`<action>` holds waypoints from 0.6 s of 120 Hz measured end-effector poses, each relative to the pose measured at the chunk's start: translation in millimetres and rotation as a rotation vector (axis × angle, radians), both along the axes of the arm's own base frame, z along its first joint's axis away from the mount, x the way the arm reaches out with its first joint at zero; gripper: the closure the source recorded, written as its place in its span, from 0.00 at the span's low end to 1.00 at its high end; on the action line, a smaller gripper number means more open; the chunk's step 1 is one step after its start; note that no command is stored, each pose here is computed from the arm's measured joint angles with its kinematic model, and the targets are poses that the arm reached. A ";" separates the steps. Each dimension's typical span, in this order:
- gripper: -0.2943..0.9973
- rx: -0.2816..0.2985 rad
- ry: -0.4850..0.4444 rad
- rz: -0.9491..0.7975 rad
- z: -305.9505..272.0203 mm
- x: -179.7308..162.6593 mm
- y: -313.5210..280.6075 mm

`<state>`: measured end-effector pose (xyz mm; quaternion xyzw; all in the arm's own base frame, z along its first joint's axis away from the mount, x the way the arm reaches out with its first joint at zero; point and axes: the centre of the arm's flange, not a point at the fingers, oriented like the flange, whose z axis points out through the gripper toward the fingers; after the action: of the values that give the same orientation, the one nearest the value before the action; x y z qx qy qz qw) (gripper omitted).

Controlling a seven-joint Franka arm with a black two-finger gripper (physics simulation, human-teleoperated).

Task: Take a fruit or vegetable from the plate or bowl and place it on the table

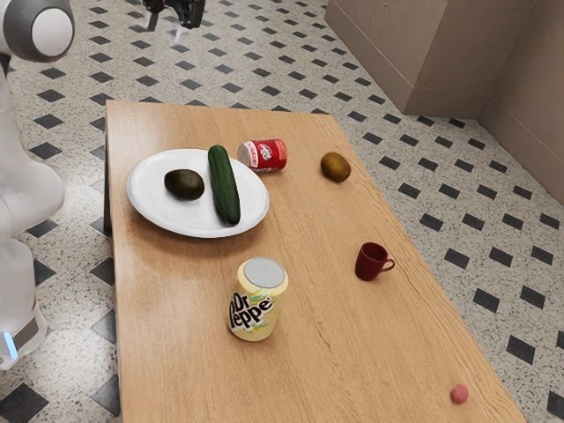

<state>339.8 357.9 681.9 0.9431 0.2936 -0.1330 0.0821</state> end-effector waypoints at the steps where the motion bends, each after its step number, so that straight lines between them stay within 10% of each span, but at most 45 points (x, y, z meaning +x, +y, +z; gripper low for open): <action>1: 0.24 0.008 -0.009 -0.002 0.3 1.3 1.2; 33: 0.24 0.150 -0.187 -0.047 13.5 18.3 24.2; 47: 0.24 0.436 -0.300 -0.352 136.1 86.9 -132.3; 58: 0.24 0.398 -0.311 -0.767 108.7 161.6 -342.1; 72: 0.25 0.256 -0.359 -1.108 98.0 141.6 -495.6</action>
<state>481.4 -137.7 779.9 0.9659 -0.2470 0.0419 -0.0657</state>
